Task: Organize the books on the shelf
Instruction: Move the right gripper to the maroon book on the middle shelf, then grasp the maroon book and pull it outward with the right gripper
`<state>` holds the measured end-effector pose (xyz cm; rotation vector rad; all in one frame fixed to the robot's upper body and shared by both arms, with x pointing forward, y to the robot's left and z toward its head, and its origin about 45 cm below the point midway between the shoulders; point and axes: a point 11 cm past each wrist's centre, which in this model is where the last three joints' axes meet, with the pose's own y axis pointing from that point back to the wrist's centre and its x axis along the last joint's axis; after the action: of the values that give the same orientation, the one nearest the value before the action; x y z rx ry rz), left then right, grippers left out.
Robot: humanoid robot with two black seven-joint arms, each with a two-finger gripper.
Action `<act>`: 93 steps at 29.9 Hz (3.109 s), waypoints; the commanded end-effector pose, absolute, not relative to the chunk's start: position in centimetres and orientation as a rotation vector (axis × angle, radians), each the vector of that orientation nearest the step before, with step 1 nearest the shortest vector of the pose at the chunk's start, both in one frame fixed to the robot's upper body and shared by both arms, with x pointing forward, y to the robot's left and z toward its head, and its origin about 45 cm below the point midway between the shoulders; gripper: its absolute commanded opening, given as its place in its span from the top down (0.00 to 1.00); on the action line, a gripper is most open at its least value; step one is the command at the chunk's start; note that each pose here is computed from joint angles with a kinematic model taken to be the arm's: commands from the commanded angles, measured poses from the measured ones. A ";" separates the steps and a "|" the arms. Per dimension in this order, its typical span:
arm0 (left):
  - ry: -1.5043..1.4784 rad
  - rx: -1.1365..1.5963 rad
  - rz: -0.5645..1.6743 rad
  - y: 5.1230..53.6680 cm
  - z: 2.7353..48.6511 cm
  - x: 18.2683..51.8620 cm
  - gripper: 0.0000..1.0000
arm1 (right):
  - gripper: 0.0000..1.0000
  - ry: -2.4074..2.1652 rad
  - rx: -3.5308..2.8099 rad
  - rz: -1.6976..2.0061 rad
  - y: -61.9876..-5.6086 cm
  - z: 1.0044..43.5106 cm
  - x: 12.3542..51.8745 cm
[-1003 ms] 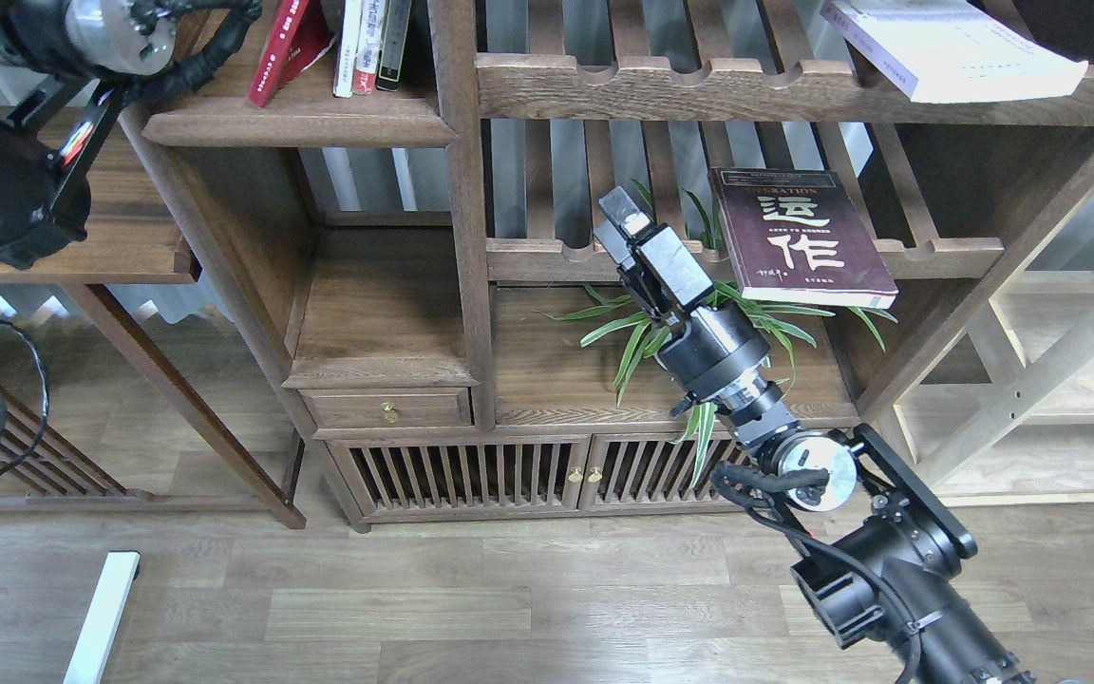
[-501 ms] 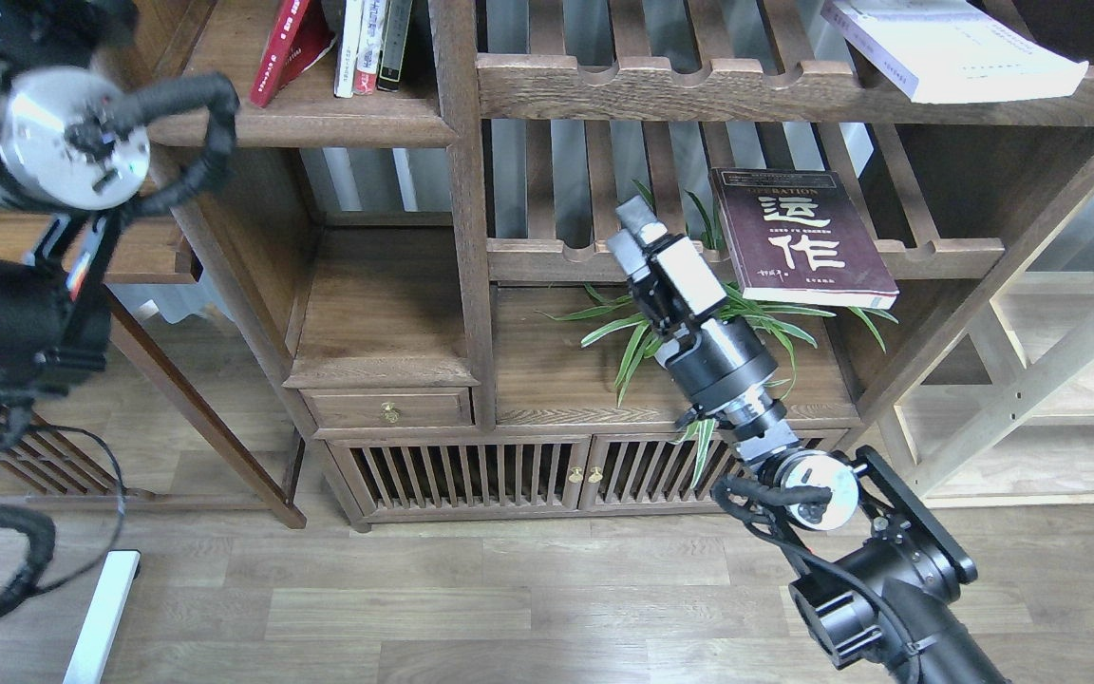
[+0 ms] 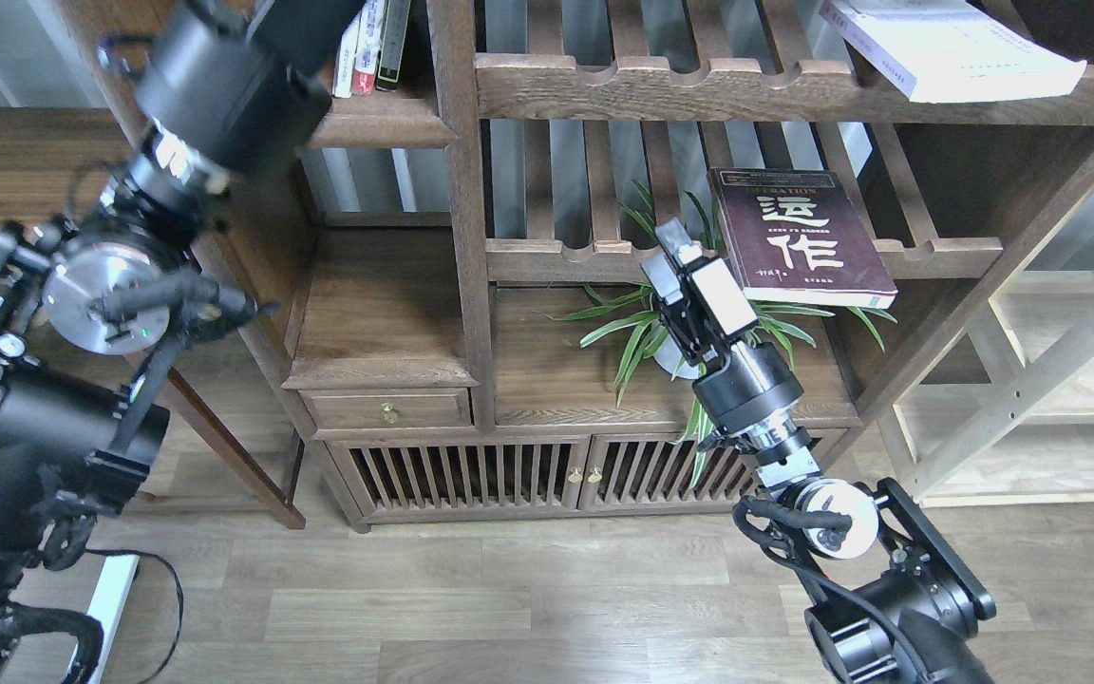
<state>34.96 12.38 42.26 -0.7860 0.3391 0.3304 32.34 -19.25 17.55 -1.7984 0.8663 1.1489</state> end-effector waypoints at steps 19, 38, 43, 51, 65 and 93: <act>0.692 -0.641 0.531 12.6 27.1 34.9 0.01 | 0.08 1.160 -1.613 1.217 -27.7 11.8 31.5; 0.729 -0.554 0.625 15.8 23.4 33.9 0.01 | 0.08 1.419 -1.363 1.329 -31.5 10.9 37.0; 0.732 -0.542 0.619 15.6 23.2 33.7 0.01 | 0.08 1.431 -1.302 1.335 -32.2 11.0 38.2; 0.747 -0.524 0.625 15.8 22.4 33.2 0.01 | 0.09 1.443 -1.237 1.340 -33.0 10.8 39.3; 0.743 -0.525 0.626 15.9 22.6 33.3 0.01 | 0.23 1.452 -1.190 1.361 -33.2 11.4 40.6; 0.725 -0.514 0.633 16.4 22.8 33.6 0.01 | 0.74 1.420 -1.083 1.369 -33.4 11.4 41.5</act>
<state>33.59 16.40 22.78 -0.5158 0.7247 0.6346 41.45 -33.52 11.40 -1.0890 1.4310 1.3684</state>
